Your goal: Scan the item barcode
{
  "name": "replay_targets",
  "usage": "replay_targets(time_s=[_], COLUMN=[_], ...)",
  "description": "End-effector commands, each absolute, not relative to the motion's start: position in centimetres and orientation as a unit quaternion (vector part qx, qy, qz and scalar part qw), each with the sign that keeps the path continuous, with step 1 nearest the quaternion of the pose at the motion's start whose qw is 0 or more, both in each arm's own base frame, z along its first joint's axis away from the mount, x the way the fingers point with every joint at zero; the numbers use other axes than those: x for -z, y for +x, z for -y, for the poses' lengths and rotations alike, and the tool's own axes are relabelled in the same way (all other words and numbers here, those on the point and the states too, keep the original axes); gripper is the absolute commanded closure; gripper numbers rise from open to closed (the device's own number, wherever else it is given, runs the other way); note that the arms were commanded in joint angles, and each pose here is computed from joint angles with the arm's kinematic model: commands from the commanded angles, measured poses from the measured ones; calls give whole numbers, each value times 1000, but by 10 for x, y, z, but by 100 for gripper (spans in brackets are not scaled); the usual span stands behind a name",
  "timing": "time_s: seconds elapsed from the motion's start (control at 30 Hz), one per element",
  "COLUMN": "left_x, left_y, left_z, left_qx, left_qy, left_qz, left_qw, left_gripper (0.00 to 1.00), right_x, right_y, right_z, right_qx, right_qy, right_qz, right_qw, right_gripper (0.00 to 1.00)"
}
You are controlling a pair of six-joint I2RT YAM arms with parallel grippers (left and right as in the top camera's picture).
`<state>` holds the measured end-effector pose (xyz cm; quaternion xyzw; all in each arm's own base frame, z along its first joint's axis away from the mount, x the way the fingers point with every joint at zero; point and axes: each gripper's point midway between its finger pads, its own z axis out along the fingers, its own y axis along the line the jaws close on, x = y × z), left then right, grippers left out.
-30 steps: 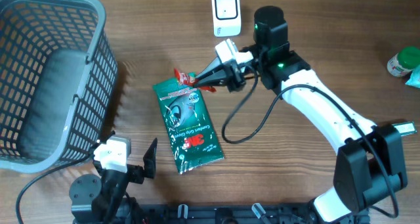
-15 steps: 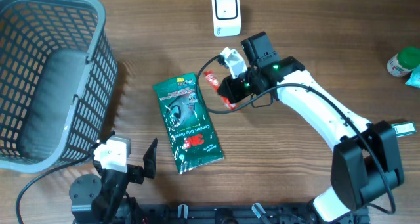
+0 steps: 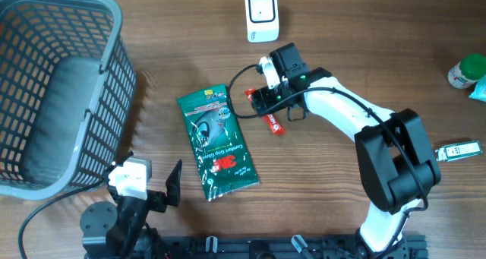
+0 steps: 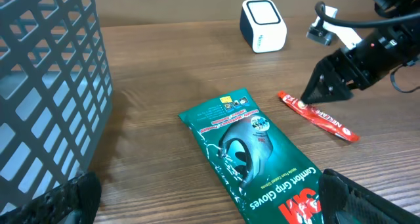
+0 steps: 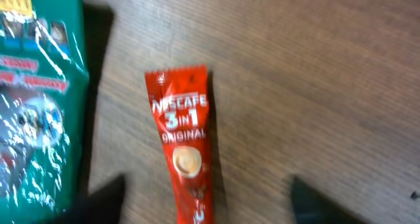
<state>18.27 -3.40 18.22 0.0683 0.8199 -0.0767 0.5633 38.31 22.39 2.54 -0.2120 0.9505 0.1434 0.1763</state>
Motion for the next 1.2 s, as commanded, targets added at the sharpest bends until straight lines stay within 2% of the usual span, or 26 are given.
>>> replay_targets(time_s=[0.0,0.27,0.57,0.77,0.87,1.03,1.17], left_x=[-181,-181,-181,-181,-181,-181,-181], left_y=[182,182,182,182,182,182,182], left_z=[37,37,37,37,37,37,37], left_qx=[86,86,86,86,86,85,86], left_qy=[69,69,69,69,69,69,69], left_qz=[-819,-819,-819,-819,-819,-819,-819], left_qw=[564,564,564,564,564,564,564], left_gripper=[0,0,0,0,0,0,0], right_x=[-30,-31,3,6,-14,-72,-50], right_y=[394,396,371,370,380,403,392], right_z=[-226,-234,-243,-239,-243,-255,-249], right_qx=[-150,-174,-203,-185,-186,-204,-197], right_qy=[-162,-153,-163,-166,-188,-194,-190], right_qz=[-957,-953,-958,-961,-953,-937,-945], right_qw=[190,193,123,122,145,209,180], right_gripper=[96,96,96,96,96,96,96])
